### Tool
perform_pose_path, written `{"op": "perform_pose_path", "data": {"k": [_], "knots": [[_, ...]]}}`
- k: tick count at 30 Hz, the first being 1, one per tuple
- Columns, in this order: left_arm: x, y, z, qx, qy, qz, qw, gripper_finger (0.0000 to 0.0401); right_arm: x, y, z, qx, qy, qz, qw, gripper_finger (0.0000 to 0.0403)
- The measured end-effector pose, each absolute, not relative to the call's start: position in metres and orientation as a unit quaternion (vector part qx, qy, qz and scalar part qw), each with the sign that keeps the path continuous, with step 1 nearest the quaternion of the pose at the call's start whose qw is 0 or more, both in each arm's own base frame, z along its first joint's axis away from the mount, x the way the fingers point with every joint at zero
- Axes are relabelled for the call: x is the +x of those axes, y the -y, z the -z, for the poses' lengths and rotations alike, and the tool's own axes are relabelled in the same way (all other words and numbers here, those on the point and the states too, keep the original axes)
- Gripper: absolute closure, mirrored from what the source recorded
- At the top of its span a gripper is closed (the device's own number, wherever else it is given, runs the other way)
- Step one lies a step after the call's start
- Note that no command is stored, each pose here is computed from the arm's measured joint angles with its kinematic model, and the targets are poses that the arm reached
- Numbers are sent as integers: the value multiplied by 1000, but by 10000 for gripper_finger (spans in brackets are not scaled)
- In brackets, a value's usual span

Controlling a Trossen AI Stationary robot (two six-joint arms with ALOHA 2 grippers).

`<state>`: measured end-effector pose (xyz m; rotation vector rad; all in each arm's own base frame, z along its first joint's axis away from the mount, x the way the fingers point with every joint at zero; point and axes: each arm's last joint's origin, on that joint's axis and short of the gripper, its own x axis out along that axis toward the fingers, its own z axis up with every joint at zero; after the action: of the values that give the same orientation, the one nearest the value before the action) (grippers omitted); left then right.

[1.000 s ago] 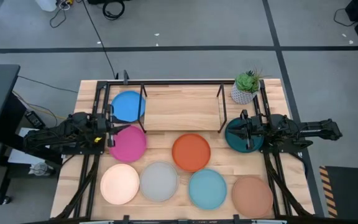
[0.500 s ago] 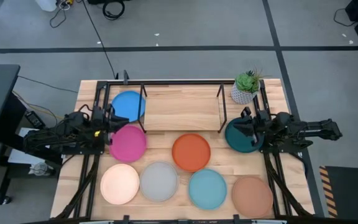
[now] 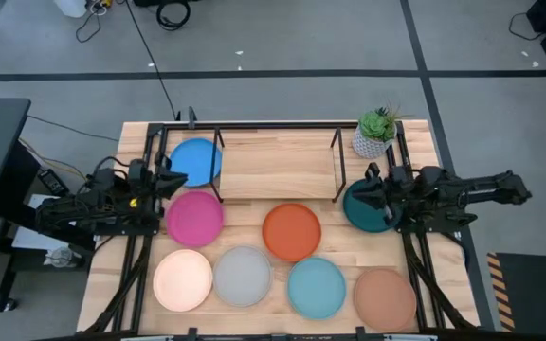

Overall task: Place and stack plates onto a shelf
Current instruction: Put the orange plate on the shelf

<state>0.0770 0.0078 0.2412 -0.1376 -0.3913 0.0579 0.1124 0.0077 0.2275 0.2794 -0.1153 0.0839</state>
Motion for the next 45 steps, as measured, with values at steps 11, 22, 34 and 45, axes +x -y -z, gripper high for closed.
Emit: {"op": "perform_pose_path", "data": {"k": [11, 22, 34, 45], "knots": [[77, -6, -241, -39, 192, -2, 981, 349, 167, -34, -248, 107, -195, 40, 974, 356], [78, -7, -240, -43, 186, -15, 982, 349, 195, -76, -267, 78, -370, 124, 917, 357], [77, -7, -240, -42, 187, -15, 981, 349, 209, -98, -212, 83, -672, 204, 708, 357], [77, -7, -240, -27, 188, -24, 981, 349, 206, -104, -185, 42, -773, 229, 590, 336]]}}
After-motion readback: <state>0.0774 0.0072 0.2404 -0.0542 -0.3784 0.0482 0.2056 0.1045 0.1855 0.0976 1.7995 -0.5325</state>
